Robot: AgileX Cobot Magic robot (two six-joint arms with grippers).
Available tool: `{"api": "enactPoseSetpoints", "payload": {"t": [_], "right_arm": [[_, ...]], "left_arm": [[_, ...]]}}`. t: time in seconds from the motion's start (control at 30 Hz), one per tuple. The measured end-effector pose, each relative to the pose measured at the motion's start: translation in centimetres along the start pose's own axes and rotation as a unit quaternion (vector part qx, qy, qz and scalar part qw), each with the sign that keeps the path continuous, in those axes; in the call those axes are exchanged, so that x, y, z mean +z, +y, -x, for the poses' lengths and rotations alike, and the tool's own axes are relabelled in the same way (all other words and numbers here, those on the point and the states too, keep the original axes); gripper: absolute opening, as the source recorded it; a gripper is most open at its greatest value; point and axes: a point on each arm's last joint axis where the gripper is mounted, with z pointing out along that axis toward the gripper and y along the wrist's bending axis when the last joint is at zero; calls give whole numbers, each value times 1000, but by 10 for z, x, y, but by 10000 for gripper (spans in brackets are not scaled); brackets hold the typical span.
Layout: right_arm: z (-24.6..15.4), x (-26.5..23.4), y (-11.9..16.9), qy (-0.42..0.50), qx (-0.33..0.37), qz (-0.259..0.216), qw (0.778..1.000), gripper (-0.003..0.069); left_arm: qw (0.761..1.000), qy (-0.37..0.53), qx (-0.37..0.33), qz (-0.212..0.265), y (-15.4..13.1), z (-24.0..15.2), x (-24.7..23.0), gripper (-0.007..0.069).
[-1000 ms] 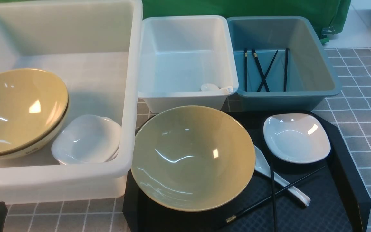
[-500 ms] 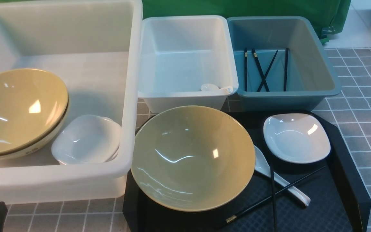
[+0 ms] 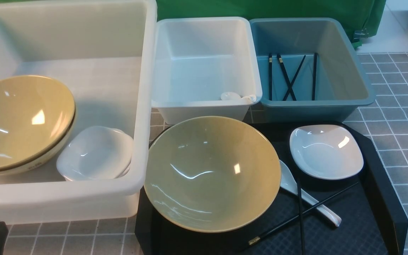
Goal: On grey table put chopsticks spoon bowls plates into blue grey white boxes.
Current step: 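Grasp the large bowl on the tray by its rim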
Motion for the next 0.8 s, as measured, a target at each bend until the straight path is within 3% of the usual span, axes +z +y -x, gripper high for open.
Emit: {"api": "enactPoseSetpoints", "payload": {"t": [0.33,0.43,0.57,0.63,0.8], "right_arm": [[3,0,0,-14,0,-1,1000,238],[9,0,-1,-52,0,-4,999,238],[33,-6,-2,-186,0,-13,983,238],[45,-12,-3,-256,5,-17,966,238],[71,-34,-5,-430,123,28,894,238]], "left_arm": [[1000,-11,0,2,0,1,0,-8],[999,-50,1,8,1,9,0,-8],[983,-184,1,27,5,32,-6,-8],[969,-245,1,36,6,43,-11,-8],[885,-462,-23,54,11,74,-39,-8]]}}
